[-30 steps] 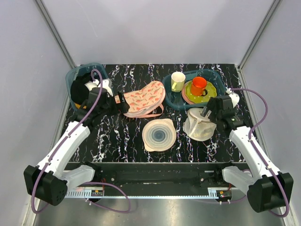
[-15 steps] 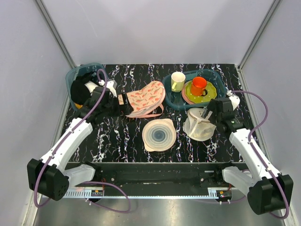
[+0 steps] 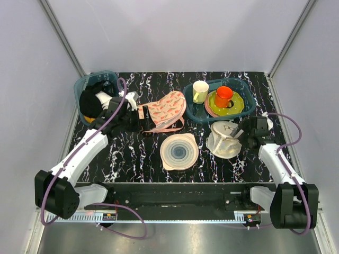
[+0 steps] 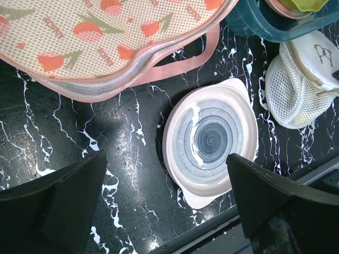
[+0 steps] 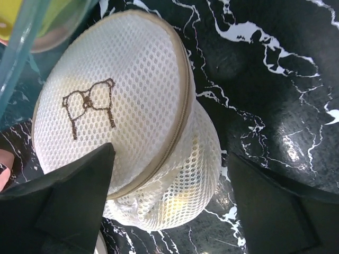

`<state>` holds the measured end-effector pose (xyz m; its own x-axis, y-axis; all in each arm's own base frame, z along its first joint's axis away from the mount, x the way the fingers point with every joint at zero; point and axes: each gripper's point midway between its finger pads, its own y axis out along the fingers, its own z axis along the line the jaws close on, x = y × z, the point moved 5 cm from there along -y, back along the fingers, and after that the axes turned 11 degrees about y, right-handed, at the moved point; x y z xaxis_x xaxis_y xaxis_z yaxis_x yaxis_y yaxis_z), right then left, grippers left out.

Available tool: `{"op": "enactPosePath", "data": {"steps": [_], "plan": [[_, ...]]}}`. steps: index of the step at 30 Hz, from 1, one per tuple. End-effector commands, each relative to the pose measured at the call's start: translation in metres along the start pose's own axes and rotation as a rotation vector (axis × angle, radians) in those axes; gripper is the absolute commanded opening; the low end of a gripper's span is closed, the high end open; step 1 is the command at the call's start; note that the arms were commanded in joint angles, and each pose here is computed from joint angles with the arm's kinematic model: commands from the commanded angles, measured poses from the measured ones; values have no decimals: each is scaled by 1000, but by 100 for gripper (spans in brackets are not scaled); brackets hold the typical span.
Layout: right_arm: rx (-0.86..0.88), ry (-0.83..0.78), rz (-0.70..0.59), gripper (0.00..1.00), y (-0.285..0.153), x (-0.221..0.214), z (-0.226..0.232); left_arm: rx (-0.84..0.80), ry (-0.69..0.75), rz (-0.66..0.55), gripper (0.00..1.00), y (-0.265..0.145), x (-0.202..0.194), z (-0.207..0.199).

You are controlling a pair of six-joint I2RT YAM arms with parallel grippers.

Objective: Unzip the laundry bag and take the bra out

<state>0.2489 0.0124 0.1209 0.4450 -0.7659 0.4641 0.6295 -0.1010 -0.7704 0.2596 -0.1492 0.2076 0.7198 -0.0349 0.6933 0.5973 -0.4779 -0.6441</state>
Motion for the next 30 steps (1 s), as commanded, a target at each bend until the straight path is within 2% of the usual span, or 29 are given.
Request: {"op": "enactPosePath", "data": {"steps": [1, 2, 5, 13, 19, 21, 22, 23, 24, 25, 26, 27, 30], "plan": [[123, 77, -3, 88, 5, 1, 12, -49, 1, -50, 99, 3, 12, -9], [121, 70, -18, 59, 6, 1, 10, -46, -5, -46, 99, 4, 11, -9], [136, 44, -71, 0, -6, 8, 8, -52, -13, -36, 99, 8, 11, -11], [337, 5, -124, 0, -77, 19, 30, -60, -3, -26, 99, 15, 11, -21], [444, -3, -3, 0, -105, 8, 44, -144, 54, -31, 99, 17, 16, -44], [519, 72, -1, 0, -112, 4, 49, -179, 86, -39, 99, 17, 17, -57], [506, 107, 23, 0, -101, -6, 40, -182, 97, -43, 99, 18, 18, -60], [553, 173, 30, 0, -101, -7, 46, -189, 102, -41, 99, 18, 17, -66], [573, 186, 47, 8, -97, -13, 44, -185, 105, -39, 99, 19, 17, -67], [562, 184, 83, 28, -87, -22, 39, -180, 106, -38, 99, 20, 17, -67], [517, 158, 114, 68, -84, -29, 31, -175, 109, -30, 99, 20, 16, -67], [455, 132, 124, 75, -79, -30, 24, -168, 110, -25, 99, 21, 15, -66], [339, 46, 25, 89, -87, -17, 9, -164, 123, -7, 99, 22, 11, -67]]}}
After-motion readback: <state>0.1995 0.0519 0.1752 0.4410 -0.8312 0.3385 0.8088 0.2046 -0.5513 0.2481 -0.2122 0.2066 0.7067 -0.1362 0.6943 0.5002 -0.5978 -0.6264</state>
